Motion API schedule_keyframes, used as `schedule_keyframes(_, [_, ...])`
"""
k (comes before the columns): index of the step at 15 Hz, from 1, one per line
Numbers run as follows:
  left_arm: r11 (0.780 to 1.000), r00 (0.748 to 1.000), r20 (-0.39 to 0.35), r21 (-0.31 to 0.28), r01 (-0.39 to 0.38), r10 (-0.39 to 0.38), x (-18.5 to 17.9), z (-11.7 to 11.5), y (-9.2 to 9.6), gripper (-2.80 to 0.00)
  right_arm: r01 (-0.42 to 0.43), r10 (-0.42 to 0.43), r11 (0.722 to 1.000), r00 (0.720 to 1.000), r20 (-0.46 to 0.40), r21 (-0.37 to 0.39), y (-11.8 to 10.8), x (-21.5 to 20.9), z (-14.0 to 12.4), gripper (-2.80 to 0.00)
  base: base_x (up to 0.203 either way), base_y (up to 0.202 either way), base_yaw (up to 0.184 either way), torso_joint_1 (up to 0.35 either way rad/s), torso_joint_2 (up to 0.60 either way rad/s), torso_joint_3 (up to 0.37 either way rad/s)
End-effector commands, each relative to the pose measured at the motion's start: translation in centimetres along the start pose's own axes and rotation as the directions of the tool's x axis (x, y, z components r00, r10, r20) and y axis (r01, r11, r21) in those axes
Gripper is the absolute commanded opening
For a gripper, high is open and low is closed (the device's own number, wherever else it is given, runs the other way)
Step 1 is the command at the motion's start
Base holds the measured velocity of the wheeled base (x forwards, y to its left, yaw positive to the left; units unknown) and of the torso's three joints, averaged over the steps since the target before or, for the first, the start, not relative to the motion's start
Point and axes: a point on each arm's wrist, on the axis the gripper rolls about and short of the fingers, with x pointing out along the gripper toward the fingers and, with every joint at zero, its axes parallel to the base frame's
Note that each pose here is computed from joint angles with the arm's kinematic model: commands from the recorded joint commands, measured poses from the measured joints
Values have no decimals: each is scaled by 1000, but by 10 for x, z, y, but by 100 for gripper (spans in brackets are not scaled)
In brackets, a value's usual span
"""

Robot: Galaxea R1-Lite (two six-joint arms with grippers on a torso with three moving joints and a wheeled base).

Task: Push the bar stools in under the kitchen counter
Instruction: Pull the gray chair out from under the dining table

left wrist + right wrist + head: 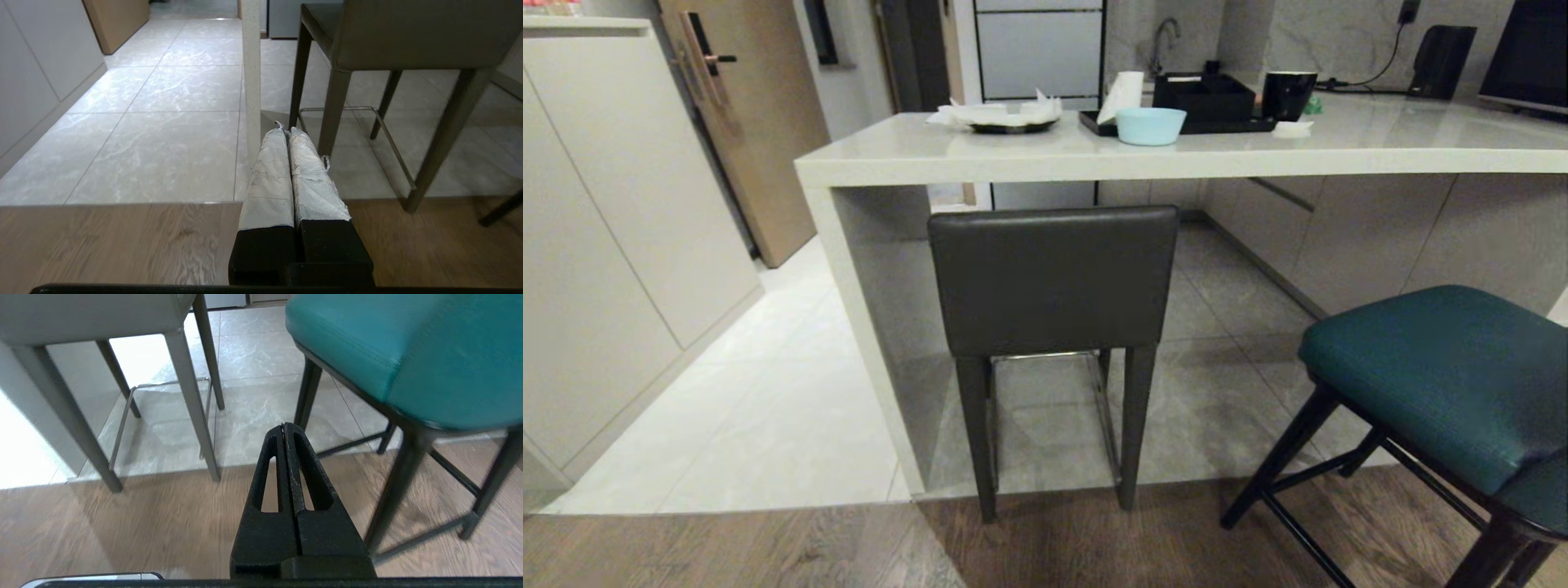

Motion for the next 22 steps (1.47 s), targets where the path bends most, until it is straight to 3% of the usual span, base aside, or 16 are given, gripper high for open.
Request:
schedule_keyframes(1, [1000,1000,-18,-1,0,0,1,-5,0,-280,0,0,1000,1000,-2,0,0,0,0,-280,195,0,1,2,2,4])
schedule_keyframes(22, [1000,1000,-18,-2,-1,1,1,-5,0,-280,0,0,1000,1000,-2,0,0,0,0,-280,193,0,2,2,2,3])
